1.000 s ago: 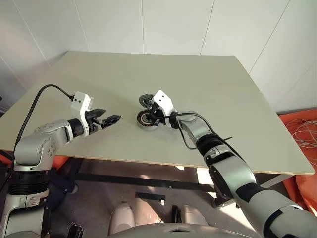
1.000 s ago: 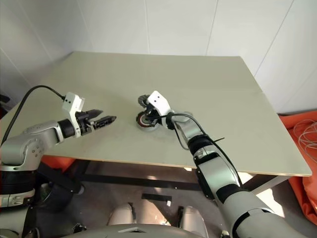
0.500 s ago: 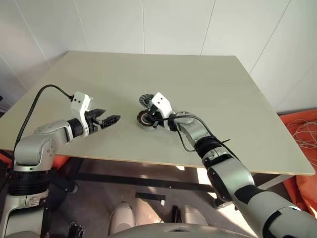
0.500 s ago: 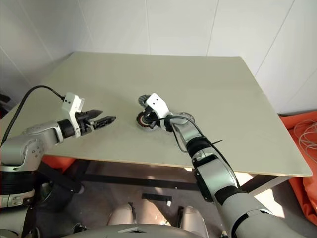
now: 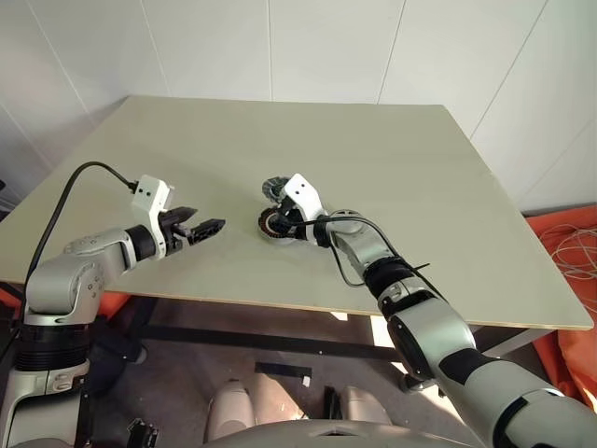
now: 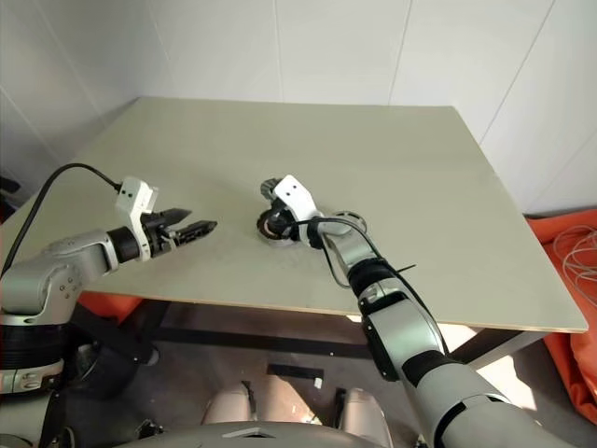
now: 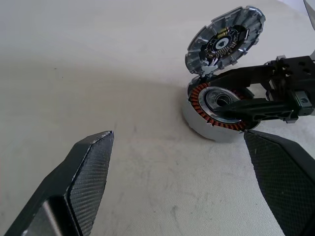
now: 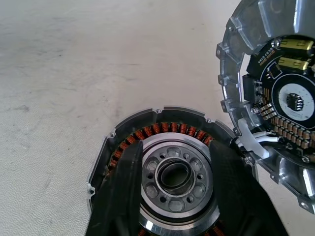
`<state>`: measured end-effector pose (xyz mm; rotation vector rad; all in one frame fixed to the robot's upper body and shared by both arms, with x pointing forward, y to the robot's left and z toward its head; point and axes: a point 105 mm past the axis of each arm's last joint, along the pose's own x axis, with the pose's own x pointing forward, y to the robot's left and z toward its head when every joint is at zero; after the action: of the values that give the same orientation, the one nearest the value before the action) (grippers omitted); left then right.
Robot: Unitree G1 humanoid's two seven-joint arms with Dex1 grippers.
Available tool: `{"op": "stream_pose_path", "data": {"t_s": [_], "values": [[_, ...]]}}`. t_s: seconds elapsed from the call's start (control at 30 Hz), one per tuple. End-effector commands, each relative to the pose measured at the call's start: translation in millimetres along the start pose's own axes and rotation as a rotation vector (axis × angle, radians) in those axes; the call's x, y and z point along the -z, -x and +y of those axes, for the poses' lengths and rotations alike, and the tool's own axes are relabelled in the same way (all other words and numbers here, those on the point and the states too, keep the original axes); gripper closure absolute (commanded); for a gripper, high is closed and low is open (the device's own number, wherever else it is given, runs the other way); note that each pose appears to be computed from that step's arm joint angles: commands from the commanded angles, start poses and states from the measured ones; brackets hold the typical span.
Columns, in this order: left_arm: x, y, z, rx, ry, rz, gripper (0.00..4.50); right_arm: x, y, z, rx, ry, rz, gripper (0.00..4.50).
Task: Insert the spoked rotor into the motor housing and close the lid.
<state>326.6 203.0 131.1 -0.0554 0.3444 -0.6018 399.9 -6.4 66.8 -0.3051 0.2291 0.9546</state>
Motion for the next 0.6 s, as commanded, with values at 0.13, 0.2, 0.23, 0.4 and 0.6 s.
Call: {"op": "stream_pose_path", "data": {"t_s": [0.13,0.2,0.23,0.4,0.6], "values": [[-16,4,-2,-0.009,-0.066,-0.043,0.00,-15,2,-5,0.019,0.032,-0.048,0.03],[-16,3,-2,-0.008,-0.066,-0.042,0.00,-20,3,-6,0.019,0.029,-0.063,0.03],[-15,3,-3,-0.007,-0.067,-0.042,0.00,-23,4,-7,0.018,0.026,-0.073,0.03],[-15,1,-3,-0.005,-0.068,-0.041,0.00,-28,7,-6,0.013,0.009,-0.096,0.03],[-16,0,-2,-0.005,-0.073,-0.041,0.00,-28,8,-5,0.013,0.005,-0.095,0.61]]}}
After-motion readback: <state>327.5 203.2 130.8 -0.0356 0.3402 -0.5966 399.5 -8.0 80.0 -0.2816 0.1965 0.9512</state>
